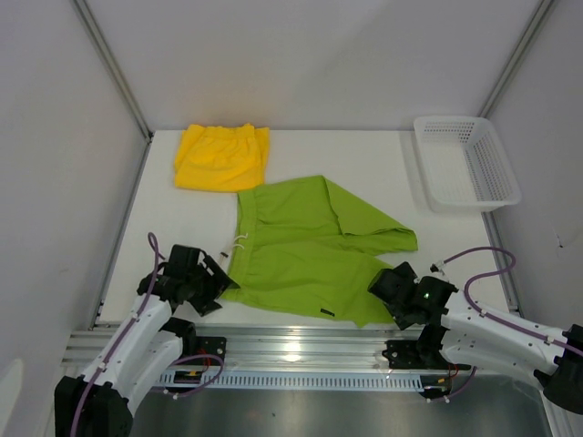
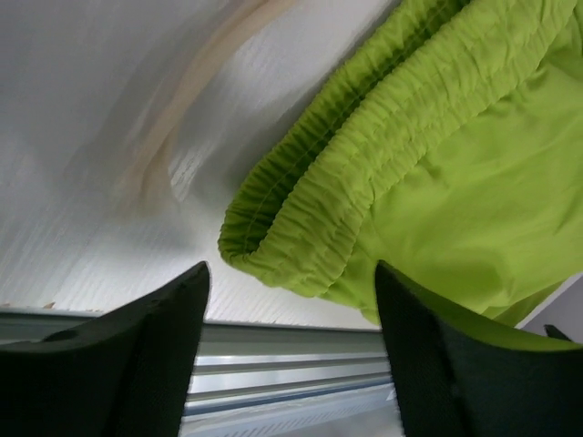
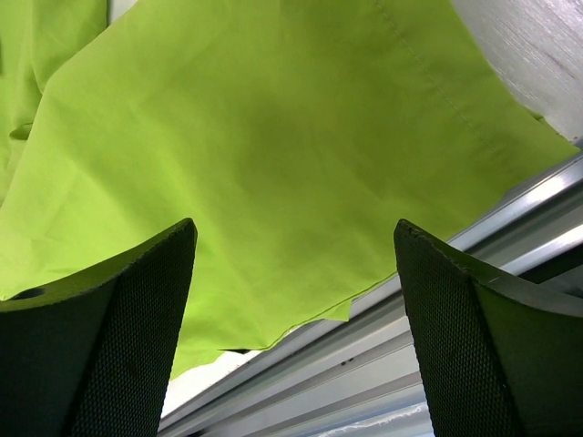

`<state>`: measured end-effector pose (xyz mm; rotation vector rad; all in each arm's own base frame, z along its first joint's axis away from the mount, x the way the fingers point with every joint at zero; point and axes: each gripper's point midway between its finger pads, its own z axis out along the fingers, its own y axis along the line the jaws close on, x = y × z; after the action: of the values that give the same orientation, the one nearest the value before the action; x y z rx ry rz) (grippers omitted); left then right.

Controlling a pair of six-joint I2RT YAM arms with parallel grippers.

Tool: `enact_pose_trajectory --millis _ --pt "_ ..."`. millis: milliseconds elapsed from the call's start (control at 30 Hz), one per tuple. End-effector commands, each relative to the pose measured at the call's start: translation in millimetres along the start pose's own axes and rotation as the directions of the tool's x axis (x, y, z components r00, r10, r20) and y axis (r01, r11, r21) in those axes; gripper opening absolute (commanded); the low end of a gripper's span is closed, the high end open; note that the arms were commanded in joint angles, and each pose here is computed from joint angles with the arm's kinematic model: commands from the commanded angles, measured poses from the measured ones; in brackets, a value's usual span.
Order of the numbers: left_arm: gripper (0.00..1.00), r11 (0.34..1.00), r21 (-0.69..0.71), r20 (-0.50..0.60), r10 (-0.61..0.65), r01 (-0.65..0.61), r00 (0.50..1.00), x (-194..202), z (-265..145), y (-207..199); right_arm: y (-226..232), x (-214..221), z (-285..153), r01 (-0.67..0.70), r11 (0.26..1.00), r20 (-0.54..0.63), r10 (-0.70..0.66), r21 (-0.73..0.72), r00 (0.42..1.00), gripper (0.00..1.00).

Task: Fold and stack the shorts
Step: Flatten the shorts out

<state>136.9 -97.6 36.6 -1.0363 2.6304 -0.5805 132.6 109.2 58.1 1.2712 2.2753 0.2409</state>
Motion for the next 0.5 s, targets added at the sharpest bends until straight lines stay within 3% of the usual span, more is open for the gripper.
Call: enact_pose_trajectory --millis 0,133,267,300,400,467 --pt "0.7 0.996 0.07 0.049 -0.051 0.048 0.997 -13 8 -19 8 -10 0 -0.016 0.999 0.046 0.018 -0.036 0.999 0.89" --pt "0.62 0.995 0.078 0.056 -0.074 0.069 0.996 -19 20 -25 11 -8 0 -0.019 0.999 0.041 0.021 -0.043 0.999 0.89" --pt "0.41 0.996 0.058 0.105 -0.072 0.066 0.992 -32 22 -28 19 -8 2 -0.006 0.998 0.045 0.009 -0.067 0.999 0.89" --pt "0.26 0.996 0.065 0.115 -0.074 0.067 0.991 -34 23 -30 19 -8 5 -0.004 0.998 0.049 0.007 -0.061 0.999 0.88" --pt "0.0 0.989 0.122 0.139 -0.102 0.085 0.985 -39 22 -40 26 1 15 0.036 0.997 0.018 -0.035 -0.07 0.999 0.87" --pt "0.0 0.984 0.155 0.156 -0.117 0.093 0.981 -42 23 -43 35 9 26 0.052 0.995 -0.021 -0.054 -0.083 0.998 0.84"
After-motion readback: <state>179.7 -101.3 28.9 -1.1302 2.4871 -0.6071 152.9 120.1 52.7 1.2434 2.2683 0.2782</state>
